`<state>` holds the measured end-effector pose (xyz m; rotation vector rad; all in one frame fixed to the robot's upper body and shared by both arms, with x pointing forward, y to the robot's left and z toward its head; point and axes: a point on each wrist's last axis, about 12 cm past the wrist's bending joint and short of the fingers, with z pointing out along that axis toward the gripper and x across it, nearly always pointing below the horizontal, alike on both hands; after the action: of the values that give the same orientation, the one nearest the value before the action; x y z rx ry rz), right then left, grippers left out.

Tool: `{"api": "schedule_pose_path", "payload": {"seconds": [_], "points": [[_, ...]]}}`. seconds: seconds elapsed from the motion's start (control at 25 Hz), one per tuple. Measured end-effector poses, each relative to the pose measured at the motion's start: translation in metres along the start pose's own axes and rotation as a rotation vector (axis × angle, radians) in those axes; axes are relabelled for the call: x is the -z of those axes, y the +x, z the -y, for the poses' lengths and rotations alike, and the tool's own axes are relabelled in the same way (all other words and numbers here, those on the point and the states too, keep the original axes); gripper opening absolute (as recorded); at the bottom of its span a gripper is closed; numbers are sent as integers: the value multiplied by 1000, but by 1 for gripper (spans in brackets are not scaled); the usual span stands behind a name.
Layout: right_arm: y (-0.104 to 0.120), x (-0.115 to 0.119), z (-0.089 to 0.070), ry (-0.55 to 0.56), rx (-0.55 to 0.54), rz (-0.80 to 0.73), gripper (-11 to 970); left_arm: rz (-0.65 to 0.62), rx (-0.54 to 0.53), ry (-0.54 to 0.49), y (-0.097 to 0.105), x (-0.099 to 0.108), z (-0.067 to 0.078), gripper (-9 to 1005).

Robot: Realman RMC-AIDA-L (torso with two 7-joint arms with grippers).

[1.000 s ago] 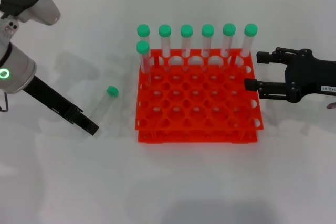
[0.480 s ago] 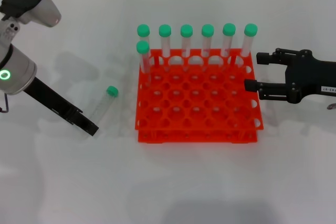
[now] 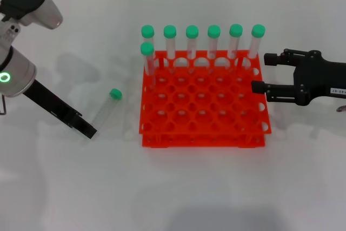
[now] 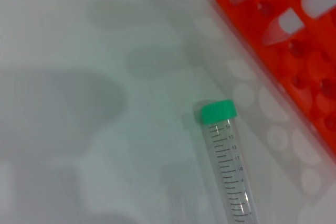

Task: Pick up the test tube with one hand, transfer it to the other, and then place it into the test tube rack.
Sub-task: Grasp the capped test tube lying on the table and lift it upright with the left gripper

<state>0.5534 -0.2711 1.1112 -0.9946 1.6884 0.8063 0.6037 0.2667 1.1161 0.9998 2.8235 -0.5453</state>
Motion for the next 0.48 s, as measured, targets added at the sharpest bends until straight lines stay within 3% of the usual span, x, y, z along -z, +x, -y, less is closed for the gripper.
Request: {"api": "schedule_pose_path", "payload": {"seconds": [0.48], "points": [[-1, -2, 1, 1, 2, 1, 759, -8, -26, -22, -6, -5, 2, 421]]}}
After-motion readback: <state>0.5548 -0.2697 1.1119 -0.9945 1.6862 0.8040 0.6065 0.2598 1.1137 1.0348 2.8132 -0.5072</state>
